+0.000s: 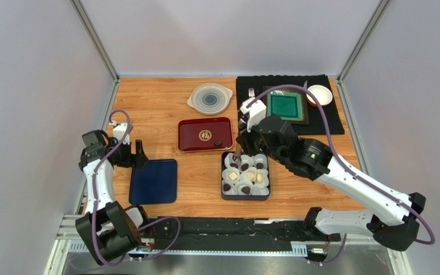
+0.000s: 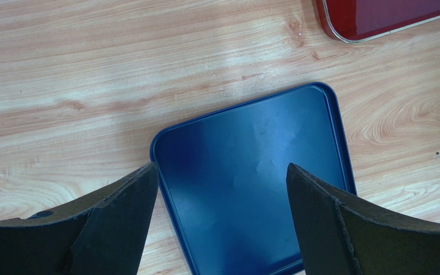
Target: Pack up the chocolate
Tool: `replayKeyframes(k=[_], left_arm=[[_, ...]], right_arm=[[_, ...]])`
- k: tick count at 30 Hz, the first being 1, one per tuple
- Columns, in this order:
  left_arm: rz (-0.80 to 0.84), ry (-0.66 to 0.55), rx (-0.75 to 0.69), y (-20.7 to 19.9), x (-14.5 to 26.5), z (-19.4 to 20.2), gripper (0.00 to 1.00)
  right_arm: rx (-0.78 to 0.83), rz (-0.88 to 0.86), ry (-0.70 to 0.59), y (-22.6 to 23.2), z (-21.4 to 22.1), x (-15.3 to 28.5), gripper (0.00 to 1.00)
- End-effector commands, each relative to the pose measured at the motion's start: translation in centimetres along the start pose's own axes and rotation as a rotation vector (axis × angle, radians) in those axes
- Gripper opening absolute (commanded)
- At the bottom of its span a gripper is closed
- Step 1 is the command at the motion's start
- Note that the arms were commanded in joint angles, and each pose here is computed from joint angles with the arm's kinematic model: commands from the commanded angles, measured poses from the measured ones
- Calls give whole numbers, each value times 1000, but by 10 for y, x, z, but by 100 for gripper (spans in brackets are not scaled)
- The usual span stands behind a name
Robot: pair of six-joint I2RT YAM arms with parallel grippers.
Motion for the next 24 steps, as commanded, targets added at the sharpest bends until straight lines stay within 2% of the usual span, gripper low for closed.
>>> replayKeyframes(k=[1,6,11,15,18,24], left_arm=[[-5,-32,-28,2,4,-8,90],[-7,-32,-31,2,5,-7,90],[-12,-28,-37,3,4,-6,91],[-13,-23,-38,3,3,-4,90],[-10,-28,-35,3,2,-4,90],[-12,-23,-36,5,0,-4,90]], right_arm=[[57,9,-145,7,-53,-14,22],[57,-25,-182,13,-84,-44,20],[-14,-26,-203,-6,-98,-87,19],[-29,-18,-162,-14,-91,-128,21],[-27,-21,-148,-14,-89,-145,23],[-42,-8,-112,-17,-77,-174,35]])
Point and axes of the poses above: each gripper's point midway between its finger pads, its own x axis back along the fingers, its own y axis along the line the jaws close on, z = x × y, the point moved 4 cm from there along x, back along the fingers, and after that the axes turned 1 degree about -x, right-handed, at the moved point
